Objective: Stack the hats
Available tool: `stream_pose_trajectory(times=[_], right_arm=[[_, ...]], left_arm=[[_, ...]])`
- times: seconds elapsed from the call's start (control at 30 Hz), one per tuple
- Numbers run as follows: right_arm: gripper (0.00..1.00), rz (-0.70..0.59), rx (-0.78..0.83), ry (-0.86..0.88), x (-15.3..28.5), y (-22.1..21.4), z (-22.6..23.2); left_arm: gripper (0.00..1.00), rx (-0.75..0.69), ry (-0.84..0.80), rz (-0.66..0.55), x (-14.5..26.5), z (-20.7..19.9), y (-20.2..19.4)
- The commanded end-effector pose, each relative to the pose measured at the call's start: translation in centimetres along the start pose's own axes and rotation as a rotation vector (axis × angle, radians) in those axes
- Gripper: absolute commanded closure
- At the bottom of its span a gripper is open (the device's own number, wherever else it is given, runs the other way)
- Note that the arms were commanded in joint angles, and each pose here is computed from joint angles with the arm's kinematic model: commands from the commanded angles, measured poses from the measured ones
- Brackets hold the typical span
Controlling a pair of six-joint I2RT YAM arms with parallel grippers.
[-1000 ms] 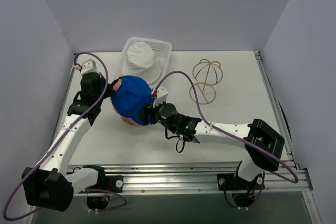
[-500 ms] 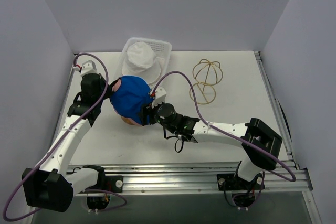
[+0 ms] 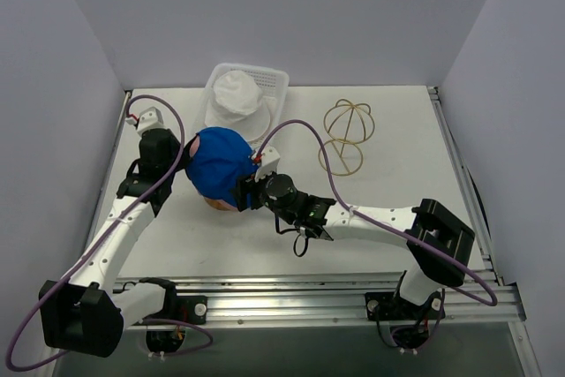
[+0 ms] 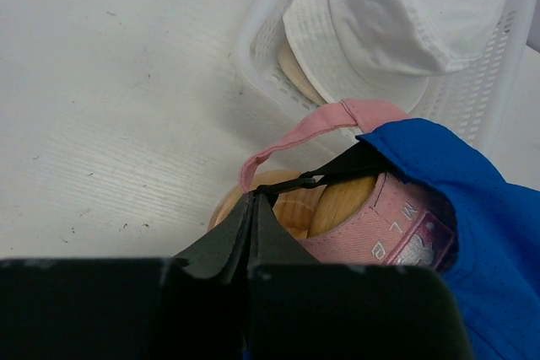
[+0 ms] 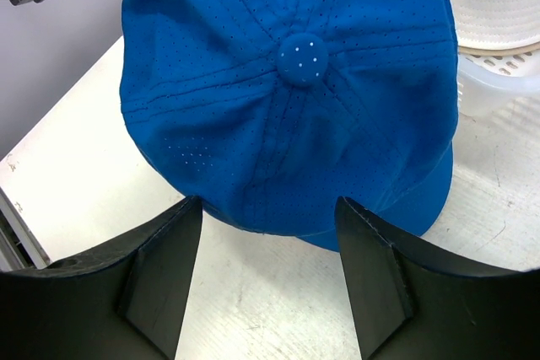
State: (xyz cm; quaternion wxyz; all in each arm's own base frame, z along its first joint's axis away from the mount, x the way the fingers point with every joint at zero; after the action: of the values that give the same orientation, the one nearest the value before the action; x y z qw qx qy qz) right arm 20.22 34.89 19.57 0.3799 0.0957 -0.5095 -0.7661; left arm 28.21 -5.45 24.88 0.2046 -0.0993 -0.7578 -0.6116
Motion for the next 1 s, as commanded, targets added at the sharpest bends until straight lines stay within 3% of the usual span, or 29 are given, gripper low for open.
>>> stream_pose_trajectory(times=[0.0,0.63,0.97], right_arm=[[0.4,-0.048,-0.006,0.025,-0.1,0.7,0.7],[0.4,-0.047,-0.01,0.021,0.5,0.3,0.2],[0.4,-0.105,-0.047,0.039,3.2,2.3,0.4]], left_arm=[[0.98,-0.017,0.027,-0.032,-0.1,0.3,0.2],[0.98,-0.03,0.069,-0.019,0.1,0.6,0.4],[0.81,0.003,-0.005,-0.071,1.8,-0.1,2.4]])
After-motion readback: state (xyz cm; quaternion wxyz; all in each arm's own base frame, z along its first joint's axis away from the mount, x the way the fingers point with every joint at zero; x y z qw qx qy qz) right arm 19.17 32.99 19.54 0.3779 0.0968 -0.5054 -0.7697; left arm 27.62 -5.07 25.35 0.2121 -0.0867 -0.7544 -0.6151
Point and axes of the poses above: each gripper's point midway between its finger pads, its own x axis back along the fingers, its own z axis along the line the jaws close on, y = z × x, the point moved 9 cm from there along x, back along the fingers, and after that the axes turned 12 degrees about -x, right-handed, at the moved point
